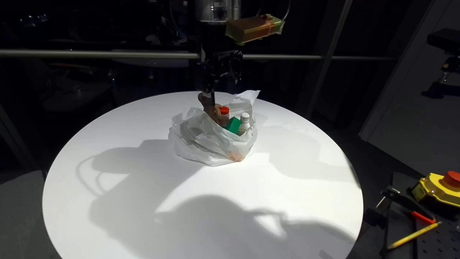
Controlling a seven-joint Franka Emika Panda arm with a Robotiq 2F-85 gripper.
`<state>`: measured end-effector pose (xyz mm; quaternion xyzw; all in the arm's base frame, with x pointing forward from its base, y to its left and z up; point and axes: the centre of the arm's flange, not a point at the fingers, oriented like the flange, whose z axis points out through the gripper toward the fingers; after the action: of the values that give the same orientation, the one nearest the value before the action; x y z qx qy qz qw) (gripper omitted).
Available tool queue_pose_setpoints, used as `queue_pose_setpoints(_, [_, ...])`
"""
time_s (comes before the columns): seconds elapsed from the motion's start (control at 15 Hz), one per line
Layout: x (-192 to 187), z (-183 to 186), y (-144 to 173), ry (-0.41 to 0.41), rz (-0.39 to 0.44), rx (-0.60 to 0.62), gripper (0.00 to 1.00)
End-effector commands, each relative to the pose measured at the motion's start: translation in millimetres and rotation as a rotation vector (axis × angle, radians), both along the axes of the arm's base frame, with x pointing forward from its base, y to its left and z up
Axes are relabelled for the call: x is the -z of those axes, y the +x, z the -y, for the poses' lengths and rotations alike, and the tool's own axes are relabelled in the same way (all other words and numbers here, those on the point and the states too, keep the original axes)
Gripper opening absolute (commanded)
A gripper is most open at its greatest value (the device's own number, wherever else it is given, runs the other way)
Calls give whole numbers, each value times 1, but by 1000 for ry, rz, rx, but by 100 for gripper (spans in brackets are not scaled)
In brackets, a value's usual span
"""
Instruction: Put the containers, reindeer toy and green block inside the white plastic bag
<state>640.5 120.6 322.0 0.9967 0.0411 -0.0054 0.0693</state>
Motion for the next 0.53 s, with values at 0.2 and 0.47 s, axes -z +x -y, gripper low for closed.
queue_pose_setpoints(0.2, [-5,64,-111,-58,-19,61,100])
queue_pose_setpoints(0.47, [11,95,-167,-21,-99,80,100])
